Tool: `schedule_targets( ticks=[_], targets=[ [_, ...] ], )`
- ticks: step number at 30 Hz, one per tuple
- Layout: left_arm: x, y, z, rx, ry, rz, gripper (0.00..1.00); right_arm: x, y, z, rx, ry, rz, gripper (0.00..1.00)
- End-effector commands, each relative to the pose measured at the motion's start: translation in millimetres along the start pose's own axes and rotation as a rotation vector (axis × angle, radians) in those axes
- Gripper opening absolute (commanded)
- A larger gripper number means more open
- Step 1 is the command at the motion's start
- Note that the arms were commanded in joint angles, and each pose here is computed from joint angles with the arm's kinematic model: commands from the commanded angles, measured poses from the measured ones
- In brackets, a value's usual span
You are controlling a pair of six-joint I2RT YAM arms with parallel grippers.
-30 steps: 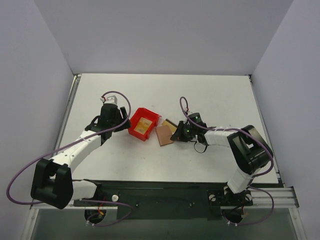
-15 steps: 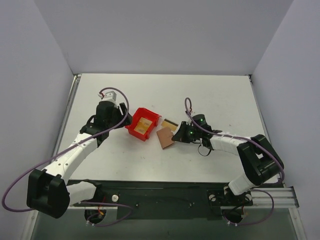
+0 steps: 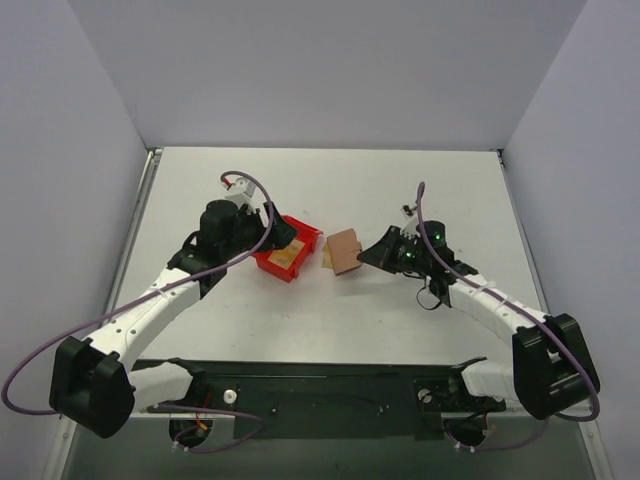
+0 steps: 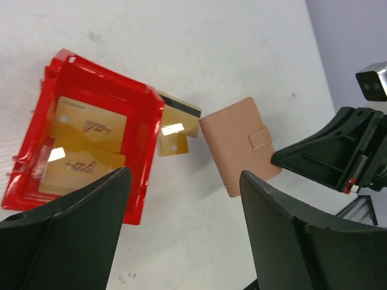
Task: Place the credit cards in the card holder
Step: Pick up the card holder from the center of the board.
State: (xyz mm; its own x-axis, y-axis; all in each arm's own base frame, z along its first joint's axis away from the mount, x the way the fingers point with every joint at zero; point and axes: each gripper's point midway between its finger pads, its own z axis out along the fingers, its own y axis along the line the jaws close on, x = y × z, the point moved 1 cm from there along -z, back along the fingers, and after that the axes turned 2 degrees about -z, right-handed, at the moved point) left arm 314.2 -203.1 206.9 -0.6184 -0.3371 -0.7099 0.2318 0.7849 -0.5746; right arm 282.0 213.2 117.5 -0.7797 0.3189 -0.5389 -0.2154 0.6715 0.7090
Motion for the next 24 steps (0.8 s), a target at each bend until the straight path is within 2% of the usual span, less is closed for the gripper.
schedule_targets(
  ticks=[1, 8, 12, 24],
  targets=[
    [-29, -59, -6, 0.239, -0.091, -0.044, 0.84, -29, 41, -19, -0.169, -0.075, 0.025, 0.00],
    [-32, -102, -15, 0.452, -0.072, -0.131, 0.87, -57, 82, -46, -0.356, -0.171, 0.081, 0.00],
    [-31, -109, -15, 0.469, -0.060, -0.132, 0.87, -70, 97, -60, -0.438, -0.224, 0.095, 0.00],
    [-23, -130, -13, 0.531, -0.032, -0.138, 0.87, -80, 127, -76, -0.593, -0.220, 0.116, 0.00]
  ],
)
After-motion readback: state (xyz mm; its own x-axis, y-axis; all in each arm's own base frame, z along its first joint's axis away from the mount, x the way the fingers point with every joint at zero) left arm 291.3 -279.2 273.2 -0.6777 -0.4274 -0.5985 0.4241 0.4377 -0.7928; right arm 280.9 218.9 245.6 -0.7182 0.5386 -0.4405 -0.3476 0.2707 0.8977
